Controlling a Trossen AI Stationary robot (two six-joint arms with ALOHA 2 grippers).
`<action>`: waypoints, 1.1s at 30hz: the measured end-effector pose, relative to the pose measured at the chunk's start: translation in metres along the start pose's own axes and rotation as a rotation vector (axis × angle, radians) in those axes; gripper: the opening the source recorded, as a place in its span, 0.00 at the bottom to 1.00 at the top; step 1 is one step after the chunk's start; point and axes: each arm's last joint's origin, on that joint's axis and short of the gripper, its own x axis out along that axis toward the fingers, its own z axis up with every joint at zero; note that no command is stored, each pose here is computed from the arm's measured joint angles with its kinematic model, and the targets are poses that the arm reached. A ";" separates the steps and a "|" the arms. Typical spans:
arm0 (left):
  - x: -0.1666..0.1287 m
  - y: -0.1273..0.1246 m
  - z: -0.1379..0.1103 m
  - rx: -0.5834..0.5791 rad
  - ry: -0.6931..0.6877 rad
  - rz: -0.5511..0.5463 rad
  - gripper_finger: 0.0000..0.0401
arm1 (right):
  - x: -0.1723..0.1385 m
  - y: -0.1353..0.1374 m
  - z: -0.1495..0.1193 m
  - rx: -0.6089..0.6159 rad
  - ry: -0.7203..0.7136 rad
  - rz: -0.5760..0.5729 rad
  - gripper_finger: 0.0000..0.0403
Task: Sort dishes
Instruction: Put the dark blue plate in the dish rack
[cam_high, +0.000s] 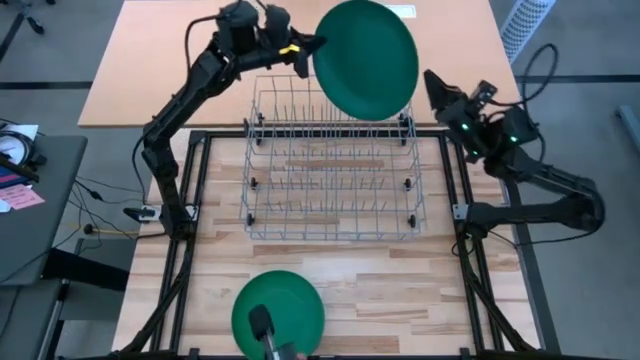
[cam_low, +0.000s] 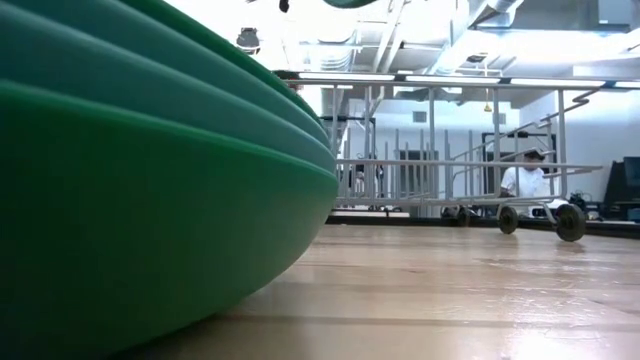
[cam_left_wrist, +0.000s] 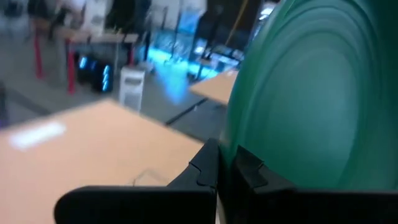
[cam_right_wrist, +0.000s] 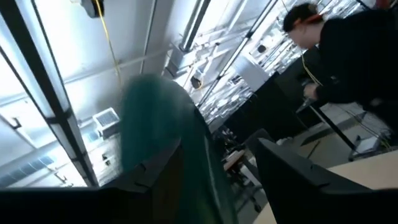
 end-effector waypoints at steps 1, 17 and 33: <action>0.000 0.000 0.002 0.052 -0.015 -0.017 0.00 | 0.005 0.003 -0.001 0.000 0.007 0.009 0.51; -0.006 0.022 -0.001 0.302 0.028 -0.250 0.00 | 0.032 0.013 -0.001 -0.043 0.029 0.010 0.52; 0.058 0.098 -0.043 0.014 -0.096 -0.387 0.00 | 0.049 -0.022 0.008 -0.092 0.127 0.079 0.61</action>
